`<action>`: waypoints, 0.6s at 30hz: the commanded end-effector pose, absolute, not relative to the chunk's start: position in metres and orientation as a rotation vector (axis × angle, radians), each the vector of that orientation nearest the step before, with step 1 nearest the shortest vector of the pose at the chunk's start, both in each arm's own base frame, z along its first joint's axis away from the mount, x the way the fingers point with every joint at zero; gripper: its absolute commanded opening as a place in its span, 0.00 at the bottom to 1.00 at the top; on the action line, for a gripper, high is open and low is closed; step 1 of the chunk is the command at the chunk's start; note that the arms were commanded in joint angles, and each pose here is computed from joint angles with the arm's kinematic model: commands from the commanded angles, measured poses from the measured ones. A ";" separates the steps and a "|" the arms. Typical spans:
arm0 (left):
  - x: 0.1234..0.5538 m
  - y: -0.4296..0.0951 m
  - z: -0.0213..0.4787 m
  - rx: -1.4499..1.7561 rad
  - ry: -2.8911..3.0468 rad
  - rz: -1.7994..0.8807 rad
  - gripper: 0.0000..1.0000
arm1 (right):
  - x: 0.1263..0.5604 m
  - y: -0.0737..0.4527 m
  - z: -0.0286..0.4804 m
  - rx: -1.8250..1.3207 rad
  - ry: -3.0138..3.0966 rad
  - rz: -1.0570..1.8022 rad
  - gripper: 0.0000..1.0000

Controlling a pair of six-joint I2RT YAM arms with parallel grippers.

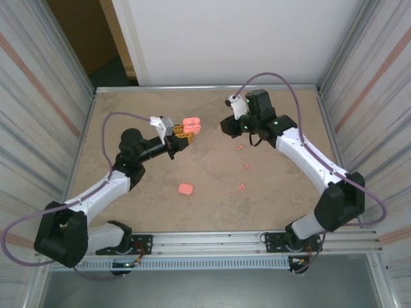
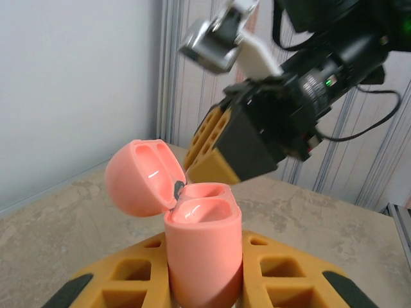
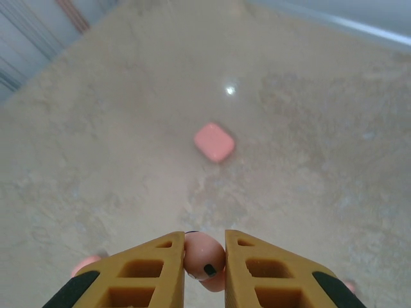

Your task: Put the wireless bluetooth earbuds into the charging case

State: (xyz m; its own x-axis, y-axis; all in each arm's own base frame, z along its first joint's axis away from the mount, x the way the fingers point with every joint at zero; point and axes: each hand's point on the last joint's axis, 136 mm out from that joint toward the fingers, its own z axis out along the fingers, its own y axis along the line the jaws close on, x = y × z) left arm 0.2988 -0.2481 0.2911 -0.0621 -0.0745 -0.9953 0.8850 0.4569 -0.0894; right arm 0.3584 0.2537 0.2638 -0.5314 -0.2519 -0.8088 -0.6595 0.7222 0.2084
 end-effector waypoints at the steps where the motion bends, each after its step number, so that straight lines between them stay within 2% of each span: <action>1: 0.302 -0.249 0.311 0.766 1.349 -0.931 0.00 | 0.348 0.265 0.305 -0.672 1.972 0.753 0.19; 7: 0.305 -0.251 0.308 0.763 1.349 -0.944 0.00 | 0.326 0.288 0.340 -0.746 1.829 0.747 0.20; 18: 0.303 -0.251 0.308 0.760 1.347 -0.961 0.00 | 0.308 0.323 0.358 -0.822 1.721 0.704 0.20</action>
